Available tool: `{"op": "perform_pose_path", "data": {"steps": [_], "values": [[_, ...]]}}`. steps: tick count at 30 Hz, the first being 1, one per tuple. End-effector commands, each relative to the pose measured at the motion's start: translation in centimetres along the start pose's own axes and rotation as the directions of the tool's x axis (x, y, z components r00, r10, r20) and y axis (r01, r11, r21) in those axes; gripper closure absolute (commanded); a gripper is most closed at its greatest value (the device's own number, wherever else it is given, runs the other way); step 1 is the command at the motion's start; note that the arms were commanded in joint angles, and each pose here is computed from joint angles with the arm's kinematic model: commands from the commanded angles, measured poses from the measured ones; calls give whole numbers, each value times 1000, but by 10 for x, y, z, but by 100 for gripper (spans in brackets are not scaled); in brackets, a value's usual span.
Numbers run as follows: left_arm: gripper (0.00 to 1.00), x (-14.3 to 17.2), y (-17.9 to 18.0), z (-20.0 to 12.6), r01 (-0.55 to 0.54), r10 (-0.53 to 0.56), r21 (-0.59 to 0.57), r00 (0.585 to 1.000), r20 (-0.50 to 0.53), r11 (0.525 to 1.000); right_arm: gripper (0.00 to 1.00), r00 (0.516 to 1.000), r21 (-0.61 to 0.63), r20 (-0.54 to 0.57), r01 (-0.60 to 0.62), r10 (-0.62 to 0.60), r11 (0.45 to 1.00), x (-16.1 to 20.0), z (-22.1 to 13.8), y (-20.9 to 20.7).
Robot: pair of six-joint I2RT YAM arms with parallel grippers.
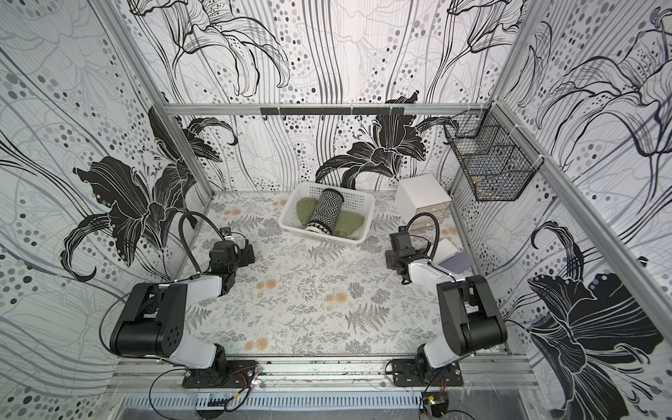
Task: Roll up the scarf and place it into the basket
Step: Reset both arms
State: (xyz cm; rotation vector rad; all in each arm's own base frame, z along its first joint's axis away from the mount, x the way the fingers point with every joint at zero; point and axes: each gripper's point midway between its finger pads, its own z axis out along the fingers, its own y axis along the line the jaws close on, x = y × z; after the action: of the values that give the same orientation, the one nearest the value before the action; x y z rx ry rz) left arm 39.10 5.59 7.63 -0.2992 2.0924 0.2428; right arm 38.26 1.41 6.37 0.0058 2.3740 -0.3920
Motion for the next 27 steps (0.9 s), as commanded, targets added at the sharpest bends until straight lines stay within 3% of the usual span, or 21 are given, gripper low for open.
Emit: {"op": "perform_pose_path", "data": {"steps": [1, 4, 5, 8, 10, 15, 18, 20, 27], "values": [[1, -43, -3, -13, 33, -44, 54, 975, 217, 998, 0, 989, 49, 146, -21, 14, 999, -34, 3, -10], [1, -34, 6, -37, 53, -77, 74, 918, 390, 996, 0, 951, 60, 305, -69, 48, 996, -37, -9, -21], [1, -32, 4, -40, 36, -69, 89, 915, 397, 995, 0, 943, 30, 321, -102, 87, 994, -34, -10, -25], [1, -30, -10, -28, -12, -31, 131, 945, 324, 991, 0, 916, -37, 380, -125, 130, 991, -32, -14, -28], [0, -29, -8, -25, 13, -51, 132, 957, 286, 991, 0, 917, -82, 377, -111, 133, 991, -30, -14, -22], [0, -31, -6, -21, 21, -57, 126, 956, 286, 992, 1, 907, -190, 407, -34, 110, 981, -28, -21, -5], [0, -30, -4, -22, 29, -62, 118, 958, 282, 993, 0, 831, -224, 523, -83, 192, 971, -21, -26, -15], [0, -31, -5, -22, 26, -61, 121, 956, 288, 992, 0, 886, -229, 432, -72, 167, 971, -20, -18, -13], [0, -32, -5, -22, 29, -63, 123, 956, 285, 992, 0, 890, -223, 425, -74, 165, 972, -21, -14, -14]]}}
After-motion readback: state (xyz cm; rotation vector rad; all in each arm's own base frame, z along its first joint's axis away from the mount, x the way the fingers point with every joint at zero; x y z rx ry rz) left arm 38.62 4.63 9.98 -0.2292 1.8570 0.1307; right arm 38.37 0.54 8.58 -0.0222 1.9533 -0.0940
